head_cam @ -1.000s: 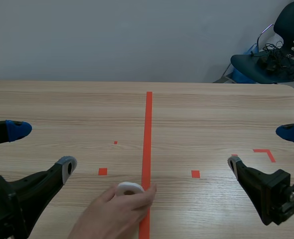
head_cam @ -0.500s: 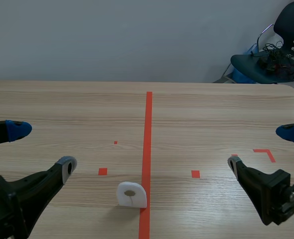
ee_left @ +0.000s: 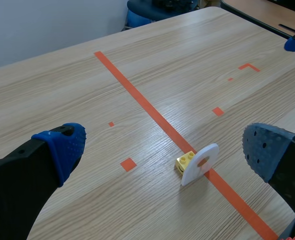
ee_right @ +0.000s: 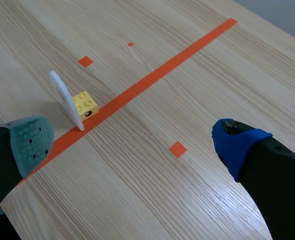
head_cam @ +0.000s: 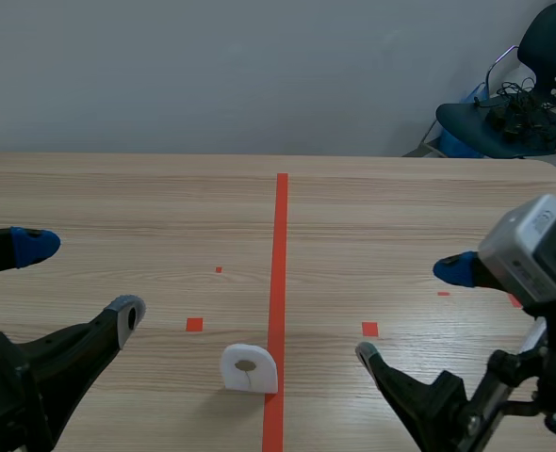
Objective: Do the leaf sorting experiment
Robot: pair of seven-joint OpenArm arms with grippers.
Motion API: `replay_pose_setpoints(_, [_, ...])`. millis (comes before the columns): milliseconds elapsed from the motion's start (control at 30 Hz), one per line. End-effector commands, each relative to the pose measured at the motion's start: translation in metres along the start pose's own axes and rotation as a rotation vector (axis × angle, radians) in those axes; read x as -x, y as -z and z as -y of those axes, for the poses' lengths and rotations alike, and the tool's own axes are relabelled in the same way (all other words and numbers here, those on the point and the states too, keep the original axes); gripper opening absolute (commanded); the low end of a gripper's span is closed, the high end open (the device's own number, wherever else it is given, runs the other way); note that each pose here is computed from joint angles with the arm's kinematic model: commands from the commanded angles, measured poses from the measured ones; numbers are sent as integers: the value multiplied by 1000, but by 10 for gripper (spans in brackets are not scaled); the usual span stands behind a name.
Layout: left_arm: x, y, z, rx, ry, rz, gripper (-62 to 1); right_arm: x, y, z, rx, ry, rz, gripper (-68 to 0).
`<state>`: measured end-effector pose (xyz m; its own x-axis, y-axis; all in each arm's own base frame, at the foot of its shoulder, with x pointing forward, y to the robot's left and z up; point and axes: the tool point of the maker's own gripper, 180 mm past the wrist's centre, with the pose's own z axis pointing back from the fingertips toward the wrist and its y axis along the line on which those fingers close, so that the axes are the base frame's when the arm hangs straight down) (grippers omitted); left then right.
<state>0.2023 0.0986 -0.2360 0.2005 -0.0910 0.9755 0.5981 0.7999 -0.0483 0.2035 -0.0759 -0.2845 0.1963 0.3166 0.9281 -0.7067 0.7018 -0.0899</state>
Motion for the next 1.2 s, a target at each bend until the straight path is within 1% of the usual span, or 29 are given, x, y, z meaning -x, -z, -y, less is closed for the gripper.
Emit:
replay_pose_setpoints(0, [-11, 1, 1, 8, 5, 39, 14, -4, 9, 3, -6, -7, 29, 4])
replay_pose_setpoints(167, [-12, 1, 1, 8, 5, 39, 14, 9, 40, -20, -86, -5, 49, 4])
replay_pose_setpoints(367, [-12, 1, 1, 8, 5, 39, 14, 31, 79, -53, -171, 20, 37, 4])
replay_pose_setpoints(467, [-12, 1, 1, 8, 5, 40, 14, 39, 96, -68, -208, 20, 44, 4])
replay_pose_setpoints(533, [-12, 1, 1, 8, 5, 40, 14, 45, 105, -78, -232, 14, 33, 4])
replay_pose_setpoints(567, [-12, 1, 1, 8, 5, 40, 14, 47, 110, -81, -239, 14, 31, -7])
replay_pose_setpoints(633, [-12, 1, 1, 8, 6, 40, 14, 49, 116, -85, -237, 6, 36, -75])
replay_pose_setpoints(733, [-12, 1, 1, 8, 6, 41, 14, 46, 120, -89, -250, -9, 49, -212])
replay_pose_setpoints(867, [-12, 1, 1, 8, 6, 42, 14, 46, 121, -89, -249, -8, 51, -397])
replay_pose_setpoints(1000, [-12, 1, 1, 8, 6, 42, 14, 45, 120, -89, -249, -7, 56, -550])
replay_pose_setpoints(1067, [-12, 1, 1, 8, 6, 42, 14, 44, 120, -89, -249, -7, 59, -611])
replay_pose_setpoints(1100, [-12, 1, 1, 8, 6, 42, 14, 43, 120, -89, -249, -7, 62, -630])
replay_pose_setpoints(1167, [-12, 1, 1, 8, 6, 42, 14, 38, 120, -87, -247, -10, 85, -640])
